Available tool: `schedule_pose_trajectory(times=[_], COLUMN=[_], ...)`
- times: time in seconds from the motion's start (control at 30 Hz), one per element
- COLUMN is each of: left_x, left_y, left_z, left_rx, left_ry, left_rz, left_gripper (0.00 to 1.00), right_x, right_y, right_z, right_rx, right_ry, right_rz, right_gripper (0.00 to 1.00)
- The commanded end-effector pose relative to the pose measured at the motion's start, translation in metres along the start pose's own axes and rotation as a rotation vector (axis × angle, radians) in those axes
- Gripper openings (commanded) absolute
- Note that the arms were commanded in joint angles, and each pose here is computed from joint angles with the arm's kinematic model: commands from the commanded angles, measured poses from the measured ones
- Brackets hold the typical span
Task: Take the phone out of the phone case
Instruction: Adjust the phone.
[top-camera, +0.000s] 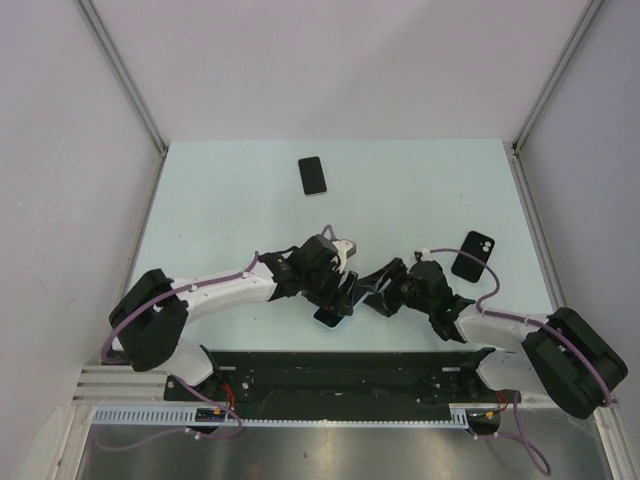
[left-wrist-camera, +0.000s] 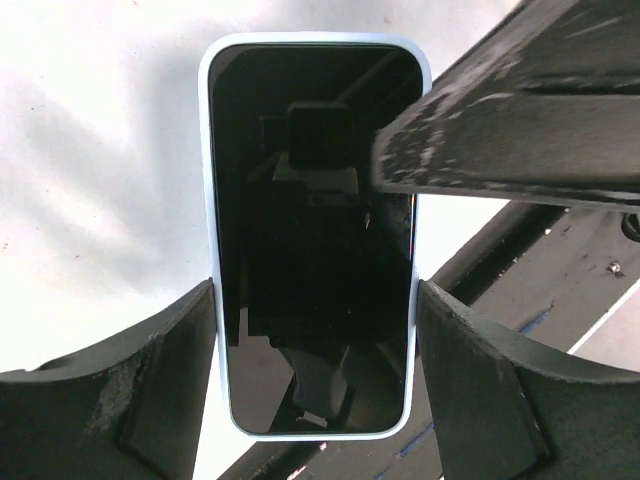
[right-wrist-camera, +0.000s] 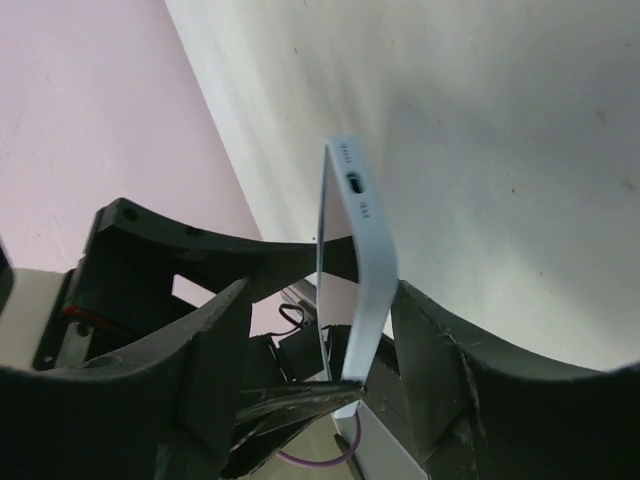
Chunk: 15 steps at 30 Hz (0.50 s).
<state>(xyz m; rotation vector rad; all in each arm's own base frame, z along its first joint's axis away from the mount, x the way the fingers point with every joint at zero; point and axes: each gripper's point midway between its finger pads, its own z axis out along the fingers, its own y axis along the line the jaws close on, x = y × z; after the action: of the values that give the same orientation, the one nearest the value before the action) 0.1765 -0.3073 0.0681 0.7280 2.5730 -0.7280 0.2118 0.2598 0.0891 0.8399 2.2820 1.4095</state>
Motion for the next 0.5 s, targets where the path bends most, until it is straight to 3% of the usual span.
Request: schedule_pose_trajectory(times=[0.0, 0.13, 0.17, 0.2, 0.23, 0.3, 0.33, 0.47], left_x=[-0.043, -0.052, -0.053, -0.053, -0.054, -0.056, -0.058, -0.074], left_y=[-0.029, -0.034, -0.035, -0.037, -0.04, -0.039, -0.038, -0.015], left_z=[-0.03, -0.04, -0.042, -0.044, -0.046, -0.051, -0.054, -0.089], left_rx=[0.124, 0.153, 0.161, 0.173, 0.183, 0.183, 0.18, 0.195], left_ry=[-0.154, -0.179, -0.18, -0.18, -0.181, -0.188, -0.197, -0.284], left_rz=[0.008, 0.009, 0.01, 0.011, 0.017, 0.008, 0.001, -0.077], left_gripper=[0.56, 0.56, 0.57, 0.57, 0.65, 0.82, 0.96, 1.0], right_x=[0.009, 0.015, 0.014, 0.016, 0.015, 0.011, 0.009, -0.013], right_y=[0.033, 0.042, 0.044, 0.045, 0.051, 0.056, 0.06, 0.082], right_z=[0.007, 0.016, 0.02, 0.02, 0.021, 0.02, 0.019, 0.004], right_rx=[-0.122, -0.153, -0.161, -0.169, -0.186, -0.209, -0.225, -0.299], right_ry=[0.054, 0.096, 0.1, 0.113, 0.118, 0.125, 0.116, 0.041], right_rz=[0.0, -0.019, -0.023, -0.027, -0.031, -0.039, -0.053, -0.161], right_gripper=[0.61, 0.41, 0.23, 0.11, 0.0, 0.0, 0.0, 0.0])
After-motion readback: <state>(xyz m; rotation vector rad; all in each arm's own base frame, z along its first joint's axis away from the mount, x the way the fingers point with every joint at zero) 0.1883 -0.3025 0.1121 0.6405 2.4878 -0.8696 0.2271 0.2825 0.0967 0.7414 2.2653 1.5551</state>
